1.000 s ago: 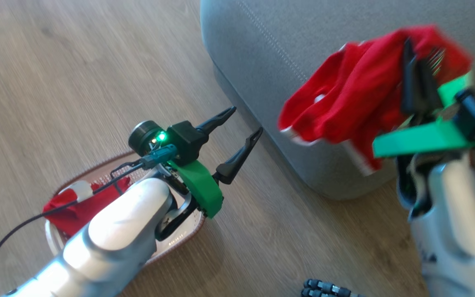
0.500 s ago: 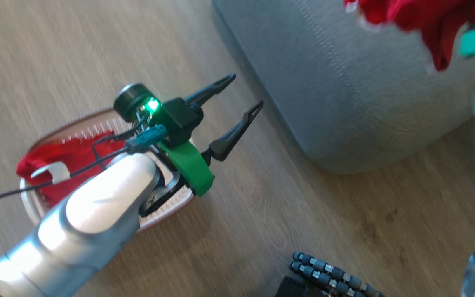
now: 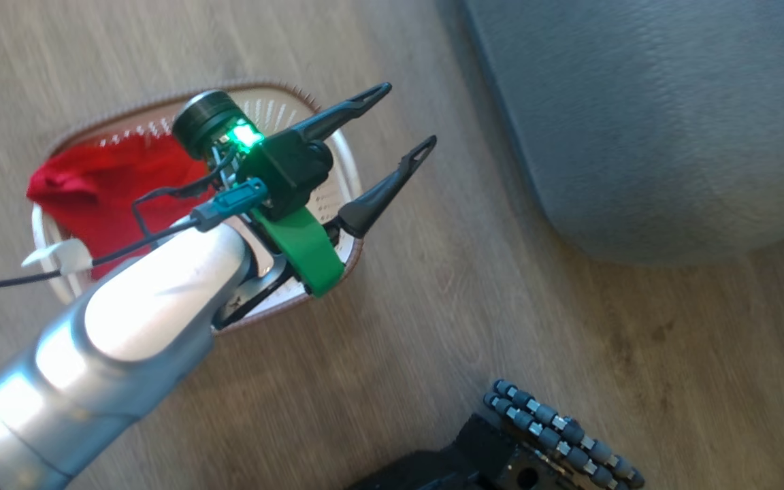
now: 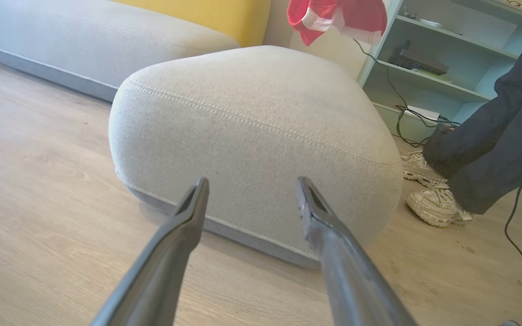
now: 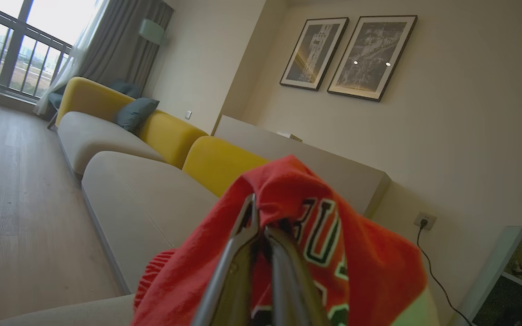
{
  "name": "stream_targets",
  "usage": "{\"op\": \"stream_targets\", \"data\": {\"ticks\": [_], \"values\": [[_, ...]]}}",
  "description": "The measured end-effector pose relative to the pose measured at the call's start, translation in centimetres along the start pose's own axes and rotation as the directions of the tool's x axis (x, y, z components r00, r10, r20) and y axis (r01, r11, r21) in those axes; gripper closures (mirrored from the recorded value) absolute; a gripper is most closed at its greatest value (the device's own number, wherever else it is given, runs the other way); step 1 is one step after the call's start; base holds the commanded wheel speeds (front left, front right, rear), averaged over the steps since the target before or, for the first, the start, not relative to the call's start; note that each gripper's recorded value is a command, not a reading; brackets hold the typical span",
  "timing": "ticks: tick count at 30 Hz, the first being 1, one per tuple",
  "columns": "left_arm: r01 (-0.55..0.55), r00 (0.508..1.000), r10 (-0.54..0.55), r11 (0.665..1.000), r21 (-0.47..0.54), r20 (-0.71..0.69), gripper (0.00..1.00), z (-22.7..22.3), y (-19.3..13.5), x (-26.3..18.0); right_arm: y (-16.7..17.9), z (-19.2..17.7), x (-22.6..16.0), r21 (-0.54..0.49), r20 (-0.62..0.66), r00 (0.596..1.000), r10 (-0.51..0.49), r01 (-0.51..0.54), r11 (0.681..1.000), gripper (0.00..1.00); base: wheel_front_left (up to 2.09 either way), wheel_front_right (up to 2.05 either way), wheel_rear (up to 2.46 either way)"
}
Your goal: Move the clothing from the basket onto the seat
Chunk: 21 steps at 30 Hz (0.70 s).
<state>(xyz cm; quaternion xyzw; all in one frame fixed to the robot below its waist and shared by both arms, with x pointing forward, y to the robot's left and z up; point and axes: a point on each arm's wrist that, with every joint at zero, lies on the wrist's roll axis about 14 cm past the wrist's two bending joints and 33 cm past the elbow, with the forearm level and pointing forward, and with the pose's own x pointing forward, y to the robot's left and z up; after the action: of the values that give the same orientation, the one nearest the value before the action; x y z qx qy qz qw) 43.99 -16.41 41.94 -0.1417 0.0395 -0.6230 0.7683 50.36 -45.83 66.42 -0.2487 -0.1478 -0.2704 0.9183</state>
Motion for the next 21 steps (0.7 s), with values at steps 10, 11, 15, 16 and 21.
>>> {"op": "stream_targets", "data": {"ticks": [10, 11, 15, 16, 21], "values": [[-0.081, 0.996, 0.079, 0.995, -0.054, -0.046, 0.0, -3.4, 2.9, -2.9, 0.0, -4.6, 3.5, -0.027, -0.1, 0.991, -0.089, 0.087, 0.996, 1.0, 0.0, 0.0, 0.0], [-0.089, 0.995, 0.087, 0.994, -0.06, -0.05, 0.0, -3.7, 3.1, -3.1, -0.1, -5.0, 3.7, -0.021, -0.108, 0.989, -0.101, 0.099, 0.995, 1.0, 0.0, 0.0, 0.0], [-0.117, 0.991, 0.112, 0.99, -0.076, -0.067, 0.0, -4.8, 3.8, -4.0, 0.5, -6.9, 4.0, -0.018, -0.154, 0.981, -0.116, 0.115, 0.993, 1.0, 0.0, 0.0, 0.0], [-0.125, 0.99, 0.119, 0.989, -0.08, -0.072, 0.0, -5.1, 4.0, -4.3, 0.9, -7.9, 3.8, -0.017, -0.184, 0.976, -0.117, 0.116, 0.993, 1.0, 0.0, 0.0, 0.0], [-0.164, 0.984, 0.156, 0.983, -0.088, -0.085, 0.0, -5.7, 4.9, -5.4, 2.7, -13.3, 1.6, 0.011, -0.327, 0.937, -0.118, 0.129, 0.992, 1.0, 0.0, 0.0, 0.0]]}}
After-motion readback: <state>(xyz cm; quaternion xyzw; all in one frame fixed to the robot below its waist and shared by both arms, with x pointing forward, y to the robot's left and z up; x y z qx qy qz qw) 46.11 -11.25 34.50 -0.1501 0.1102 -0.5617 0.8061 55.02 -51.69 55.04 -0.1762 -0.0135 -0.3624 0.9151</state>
